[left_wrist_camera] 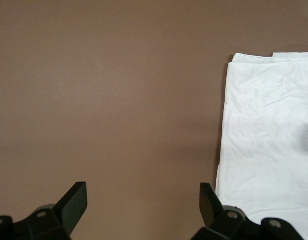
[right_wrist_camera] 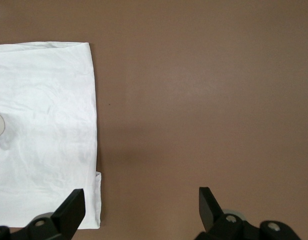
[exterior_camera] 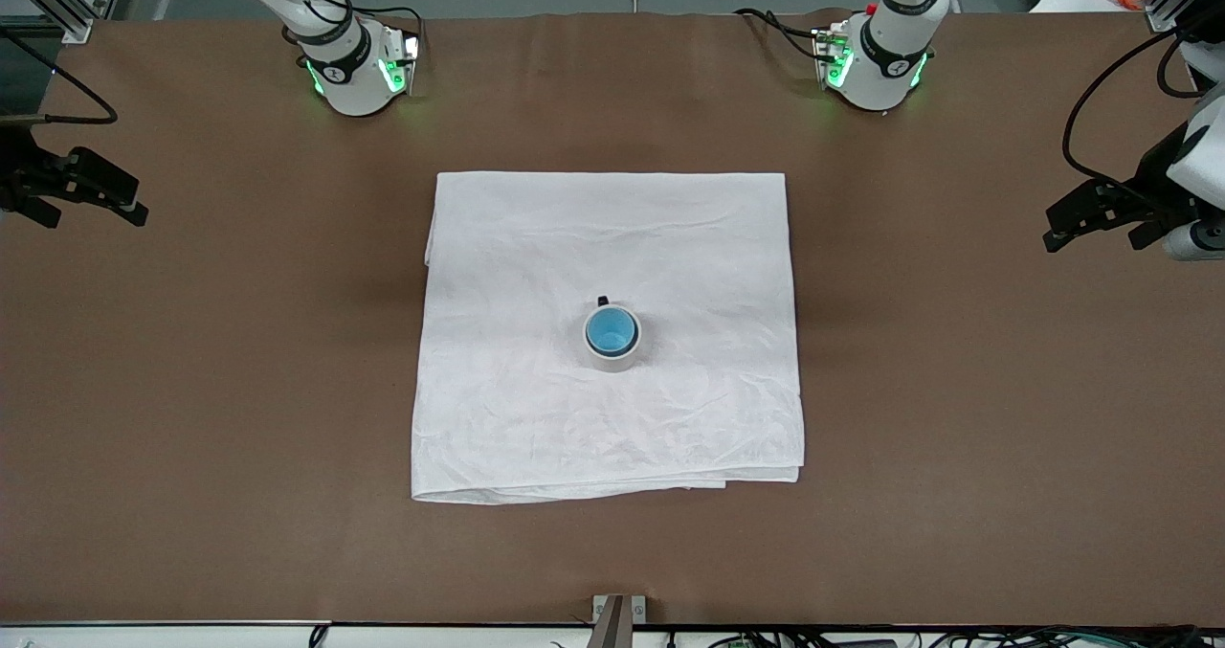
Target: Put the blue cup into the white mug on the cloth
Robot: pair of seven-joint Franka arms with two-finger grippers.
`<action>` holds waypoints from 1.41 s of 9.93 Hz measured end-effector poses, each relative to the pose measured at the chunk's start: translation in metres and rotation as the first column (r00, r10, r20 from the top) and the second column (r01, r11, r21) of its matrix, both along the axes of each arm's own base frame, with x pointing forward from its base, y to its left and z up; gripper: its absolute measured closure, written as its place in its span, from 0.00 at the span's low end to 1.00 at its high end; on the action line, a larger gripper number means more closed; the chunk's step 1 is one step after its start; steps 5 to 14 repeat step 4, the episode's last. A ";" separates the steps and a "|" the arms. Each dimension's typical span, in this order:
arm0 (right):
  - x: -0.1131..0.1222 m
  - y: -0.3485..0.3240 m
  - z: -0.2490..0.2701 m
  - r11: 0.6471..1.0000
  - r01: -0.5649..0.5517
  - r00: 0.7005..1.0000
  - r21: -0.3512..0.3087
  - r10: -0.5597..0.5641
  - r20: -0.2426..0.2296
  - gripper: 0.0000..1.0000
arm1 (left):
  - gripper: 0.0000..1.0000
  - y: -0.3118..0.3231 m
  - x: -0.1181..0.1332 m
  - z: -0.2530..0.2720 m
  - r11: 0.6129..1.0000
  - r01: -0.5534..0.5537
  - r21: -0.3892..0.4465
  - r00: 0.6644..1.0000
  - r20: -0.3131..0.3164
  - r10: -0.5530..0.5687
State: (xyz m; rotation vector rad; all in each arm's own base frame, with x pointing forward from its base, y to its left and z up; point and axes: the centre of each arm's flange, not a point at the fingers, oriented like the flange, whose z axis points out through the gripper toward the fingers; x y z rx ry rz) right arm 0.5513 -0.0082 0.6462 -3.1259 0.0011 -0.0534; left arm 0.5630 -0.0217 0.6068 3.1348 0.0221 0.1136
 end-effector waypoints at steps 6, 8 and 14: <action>0.001 0.000 -0.002 1.000 0.000 1.000 0.000 0.000 -0.003 0.00 | 0.00 -0.001 0.000 -0.002 1.000 0.002 0.000 1.000 -0.006 -0.002; 0.001 0.000 -0.002 1.000 0.000 1.000 0.000 0.000 -0.003 0.00 | 0.00 -0.001 0.000 -0.002 1.000 0.002 0.000 1.000 -0.006 -0.002; 0.001 0.000 -0.002 1.000 0.000 1.000 0.000 0.000 -0.003 0.00 | 0.00 -0.001 0.000 -0.002 1.000 0.002 0.000 1.000 -0.006 -0.002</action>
